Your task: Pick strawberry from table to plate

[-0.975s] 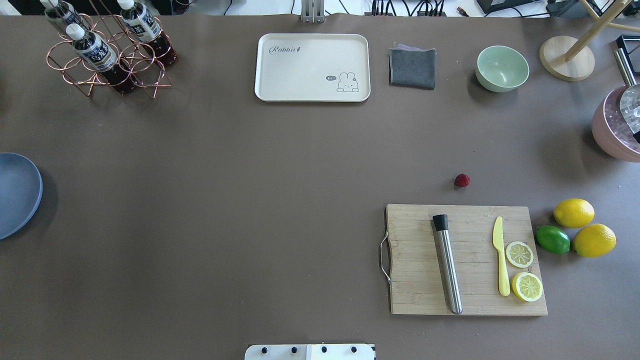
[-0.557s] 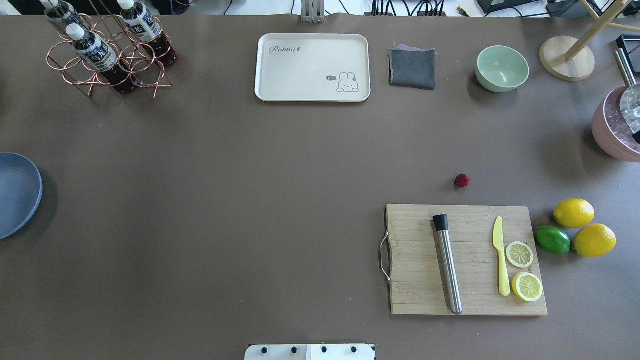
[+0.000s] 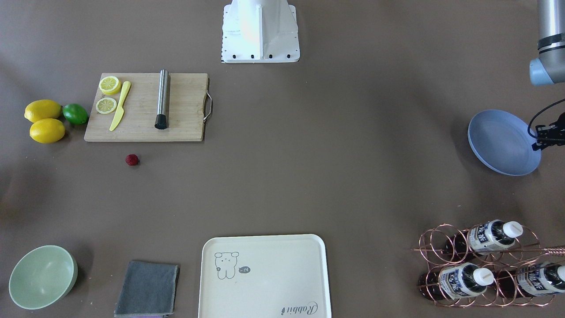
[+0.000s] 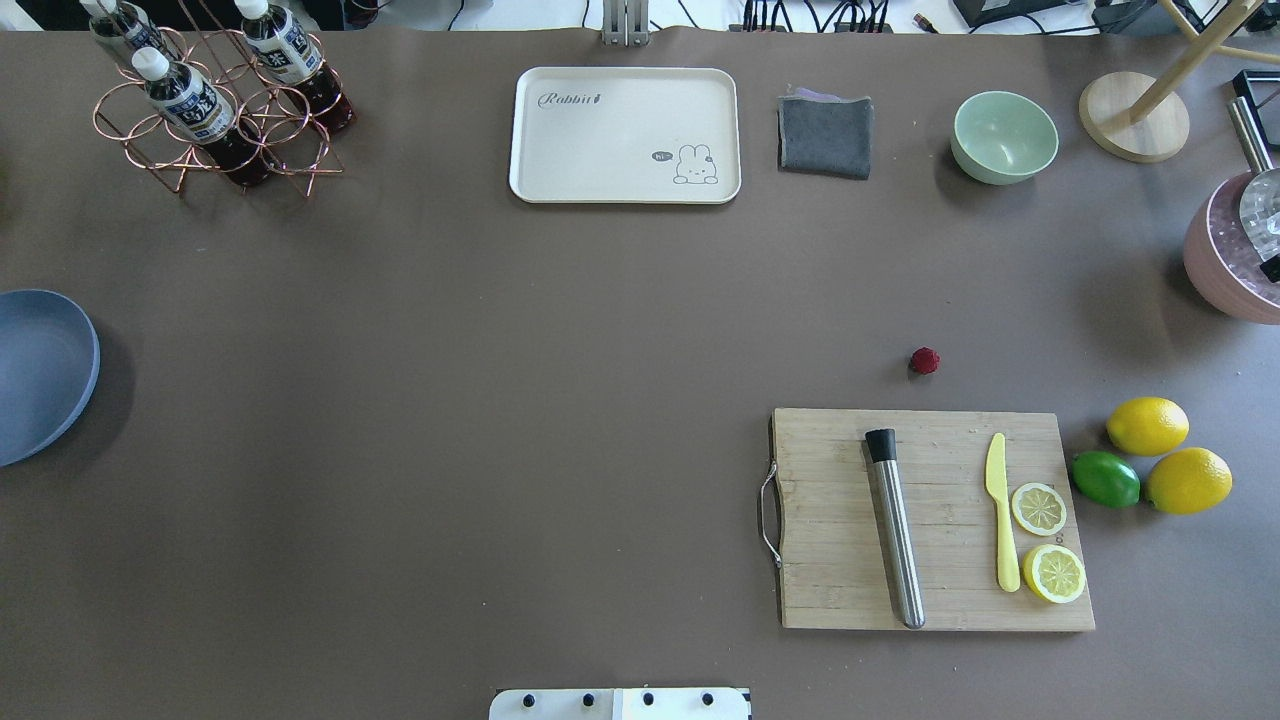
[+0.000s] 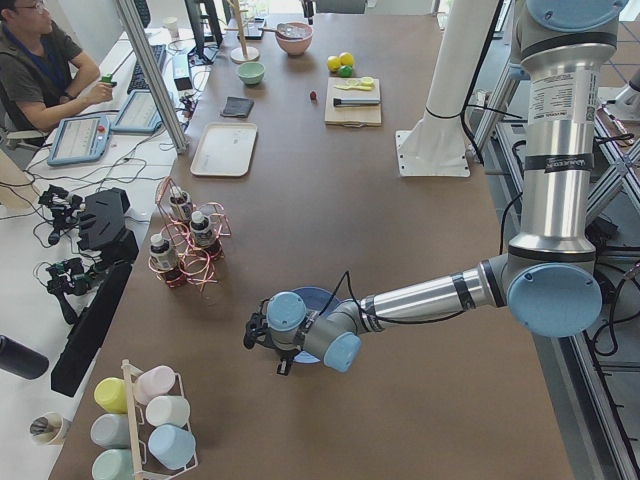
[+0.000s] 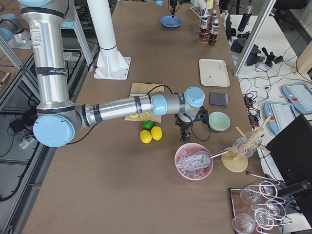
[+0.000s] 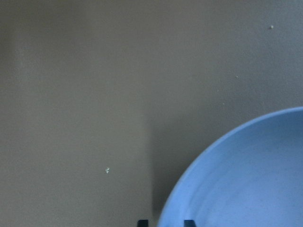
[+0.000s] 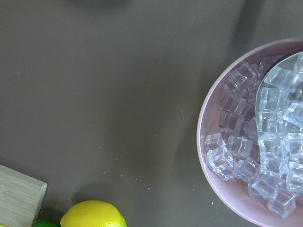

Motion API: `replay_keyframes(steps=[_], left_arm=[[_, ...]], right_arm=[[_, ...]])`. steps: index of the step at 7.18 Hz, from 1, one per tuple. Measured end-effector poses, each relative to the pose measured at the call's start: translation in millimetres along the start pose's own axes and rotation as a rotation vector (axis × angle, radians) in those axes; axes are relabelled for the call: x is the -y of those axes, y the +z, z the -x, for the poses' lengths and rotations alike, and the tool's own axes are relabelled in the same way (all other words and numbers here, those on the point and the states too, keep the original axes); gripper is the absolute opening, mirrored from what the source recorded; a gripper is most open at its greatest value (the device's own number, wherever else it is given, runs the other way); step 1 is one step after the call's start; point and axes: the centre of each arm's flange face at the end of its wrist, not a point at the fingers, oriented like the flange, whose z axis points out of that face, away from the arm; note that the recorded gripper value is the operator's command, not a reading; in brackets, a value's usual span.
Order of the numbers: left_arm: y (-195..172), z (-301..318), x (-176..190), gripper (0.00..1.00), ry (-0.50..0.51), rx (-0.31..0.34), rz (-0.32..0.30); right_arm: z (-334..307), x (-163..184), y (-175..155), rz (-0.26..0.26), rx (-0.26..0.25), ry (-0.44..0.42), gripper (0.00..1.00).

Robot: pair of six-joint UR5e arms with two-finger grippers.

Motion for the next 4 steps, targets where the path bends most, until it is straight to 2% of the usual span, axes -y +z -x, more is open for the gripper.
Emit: replay_keyframes(steps=[2, 4], left_arm=[[-8, -20, 21, 0.00, -0.028, -0.054, -0.011], [-33, -61, 49, 0.00, -0.067, -0.163, -0.022]], right_arm=[[4, 4, -1, -0.002, 0.000, -0.006, 1.00], [26, 26, -5, -0.014, -0.001, 0.005, 1.00]])
